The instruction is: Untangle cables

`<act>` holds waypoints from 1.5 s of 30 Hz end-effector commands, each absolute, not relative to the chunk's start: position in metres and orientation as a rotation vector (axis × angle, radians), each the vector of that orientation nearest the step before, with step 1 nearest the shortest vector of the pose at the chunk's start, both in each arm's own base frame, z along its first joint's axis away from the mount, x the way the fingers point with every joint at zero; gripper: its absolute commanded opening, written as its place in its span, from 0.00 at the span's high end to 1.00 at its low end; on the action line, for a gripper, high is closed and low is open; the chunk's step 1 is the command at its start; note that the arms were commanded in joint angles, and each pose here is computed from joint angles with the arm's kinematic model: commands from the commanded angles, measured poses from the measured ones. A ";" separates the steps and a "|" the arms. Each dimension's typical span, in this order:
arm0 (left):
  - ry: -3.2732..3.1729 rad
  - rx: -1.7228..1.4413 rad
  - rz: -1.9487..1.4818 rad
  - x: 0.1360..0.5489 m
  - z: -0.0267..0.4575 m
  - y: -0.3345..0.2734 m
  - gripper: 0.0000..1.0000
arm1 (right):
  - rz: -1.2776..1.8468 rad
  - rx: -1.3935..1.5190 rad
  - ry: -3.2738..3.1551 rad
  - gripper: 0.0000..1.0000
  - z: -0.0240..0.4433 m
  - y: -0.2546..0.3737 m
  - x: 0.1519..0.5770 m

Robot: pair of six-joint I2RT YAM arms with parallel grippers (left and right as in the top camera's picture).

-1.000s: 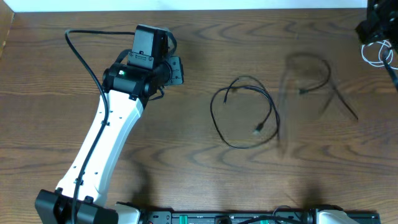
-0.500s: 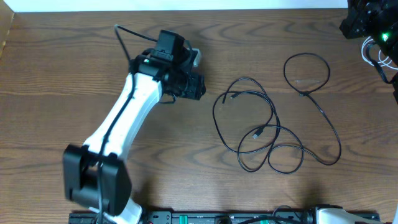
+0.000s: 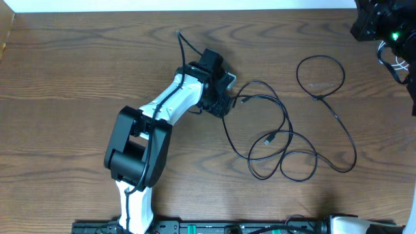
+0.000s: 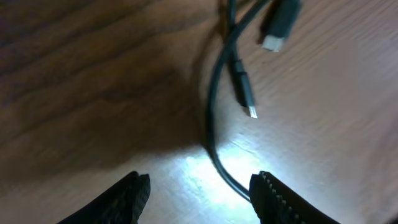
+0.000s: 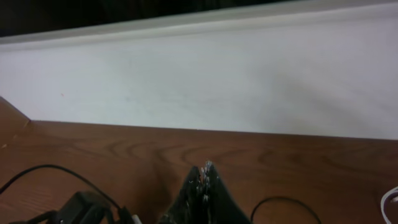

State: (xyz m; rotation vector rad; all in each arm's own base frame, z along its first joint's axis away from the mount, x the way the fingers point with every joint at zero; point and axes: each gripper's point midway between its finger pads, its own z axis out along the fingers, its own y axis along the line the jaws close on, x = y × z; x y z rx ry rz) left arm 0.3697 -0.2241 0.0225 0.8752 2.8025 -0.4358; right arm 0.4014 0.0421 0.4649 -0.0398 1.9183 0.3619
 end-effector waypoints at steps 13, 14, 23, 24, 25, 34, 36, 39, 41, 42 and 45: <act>2.640 1.059 -0.322 0.396 0.000 -0.231 0.43 | 0.326 -0.023 1.941 0.99 0.460 0.036 0.401; 2.653 1.044 -0.301 0.398 -0.005 -0.230 0.43 | 0.326 -0.023 1.942 0.98 0.460 0.036 0.401; 2.686 1.040 -0.305 0.393 -0.020 -0.232 0.51 | 0.295 0.000 1.956 0.88 0.456 0.030 0.401; 2.686 1.046 -0.305 0.392 -0.020 -0.234 0.62 | 0.295 0.001 1.958 0.86 0.455 0.030 0.401; 2.687 1.049 -0.305 0.391 -0.021 -0.234 0.67 | 0.295 0.001 1.960 0.84 0.455 0.030 0.401; 2.771 0.661 0.364 0.416 -0.016 -0.146 0.93 | 0.300 0.009 2.006 0.80 0.441 0.030 0.400; 2.771 0.587 0.407 0.420 0.005 -0.131 0.93 | 0.301 0.014 2.036 0.80 0.429 0.030 0.404; 2.738 0.458 0.328 0.427 0.055 -0.125 0.93 | 0.325 0.014 2.099 0.81 0.404 0.033 0.416; 2.683 0.434 0.208 0.428 0.092 -0.133 0.93 | 0.356 0.002 2.131 0.82 0.391 0.038 0.423; 2.633 0.423 0.133 0.428 0.119 -0.139 0.93 | 0.388 -0.009 2.157 0.83 0.380 0.043 0.429; 2.437 0.332 0.006 0.422 0.207 -0.142 0.93 | 0.474 -0.032 2.229 0.85 0.350 0.054 0.445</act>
